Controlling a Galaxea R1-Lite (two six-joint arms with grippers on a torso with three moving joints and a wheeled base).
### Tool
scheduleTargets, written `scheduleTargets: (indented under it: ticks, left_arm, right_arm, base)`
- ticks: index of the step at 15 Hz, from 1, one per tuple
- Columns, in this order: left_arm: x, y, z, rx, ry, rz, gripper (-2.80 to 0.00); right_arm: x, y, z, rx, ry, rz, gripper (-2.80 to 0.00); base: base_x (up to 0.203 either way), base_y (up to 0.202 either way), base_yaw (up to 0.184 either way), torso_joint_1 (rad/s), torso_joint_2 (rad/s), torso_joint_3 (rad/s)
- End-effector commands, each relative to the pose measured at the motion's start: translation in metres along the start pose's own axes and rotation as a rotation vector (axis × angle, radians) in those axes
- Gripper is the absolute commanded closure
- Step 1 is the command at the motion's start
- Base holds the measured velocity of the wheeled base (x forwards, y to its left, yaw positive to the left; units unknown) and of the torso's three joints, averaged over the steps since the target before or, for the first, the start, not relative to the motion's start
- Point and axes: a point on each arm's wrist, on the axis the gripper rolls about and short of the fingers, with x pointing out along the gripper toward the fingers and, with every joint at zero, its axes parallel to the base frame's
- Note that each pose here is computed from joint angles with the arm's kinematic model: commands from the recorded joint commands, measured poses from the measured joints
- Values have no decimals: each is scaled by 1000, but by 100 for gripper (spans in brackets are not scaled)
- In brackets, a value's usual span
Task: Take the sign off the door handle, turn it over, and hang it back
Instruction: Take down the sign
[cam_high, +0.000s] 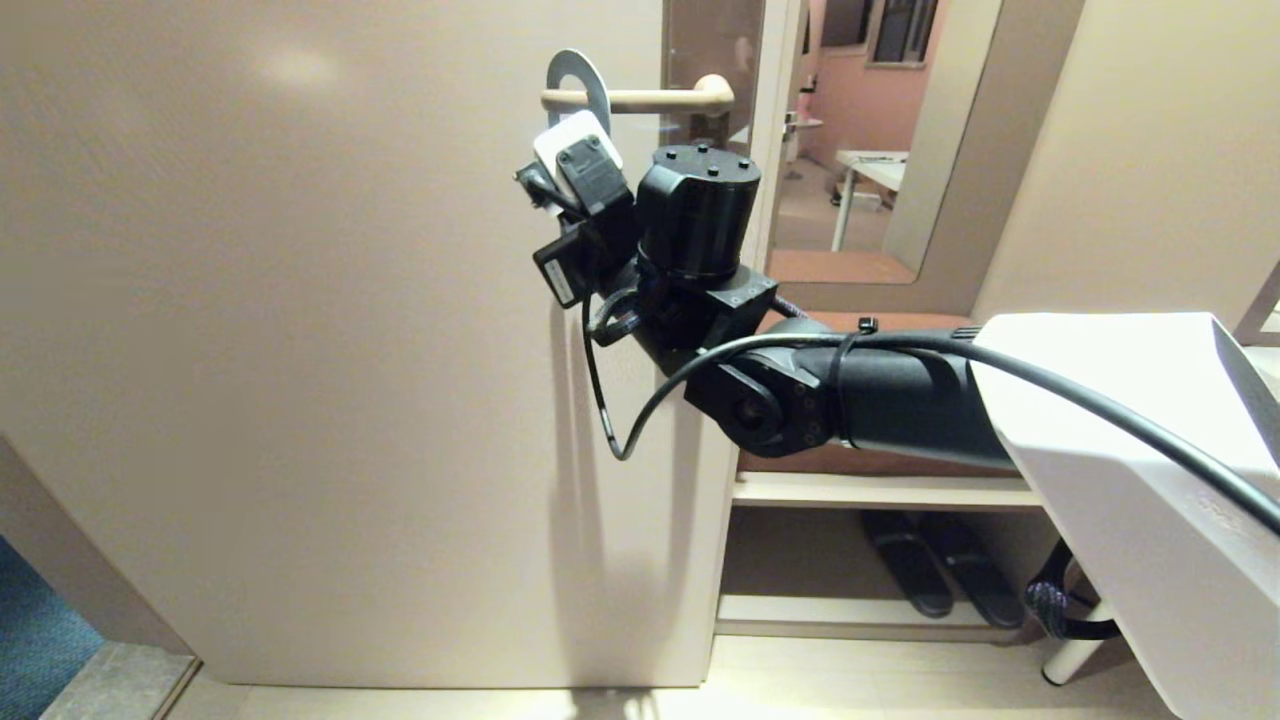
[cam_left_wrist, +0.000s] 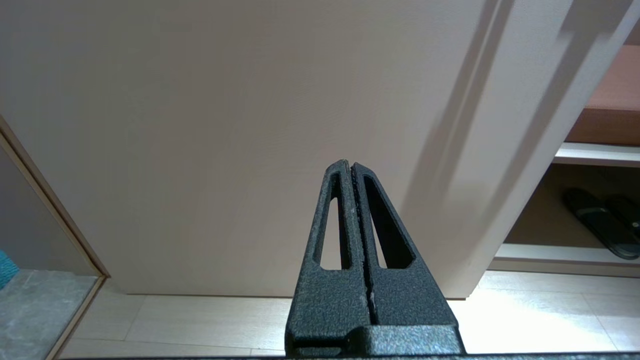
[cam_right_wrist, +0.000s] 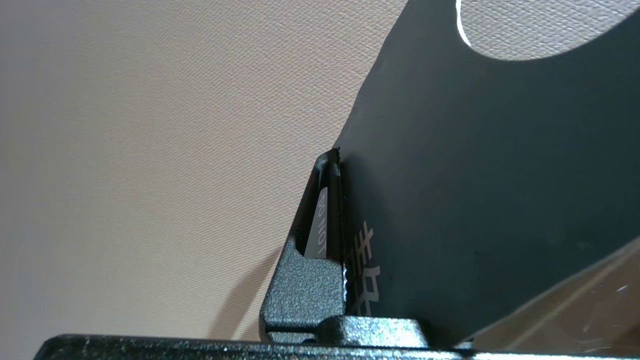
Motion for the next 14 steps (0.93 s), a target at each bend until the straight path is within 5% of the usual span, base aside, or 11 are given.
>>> scheduleTargets:
  ticks: [1,14]
  left_arm:
    - [0,0,0,-1,-1,0,0]
    - [0,0,0,-1,-1,1,0]
  right_arm:
    - [0,2,0,-2,-2,1,0]
    - [-2,6,5,5,-19,7,0]
  base:
    - [0,0,0,0,0,0]
    - [0,0,0,0,0,0]
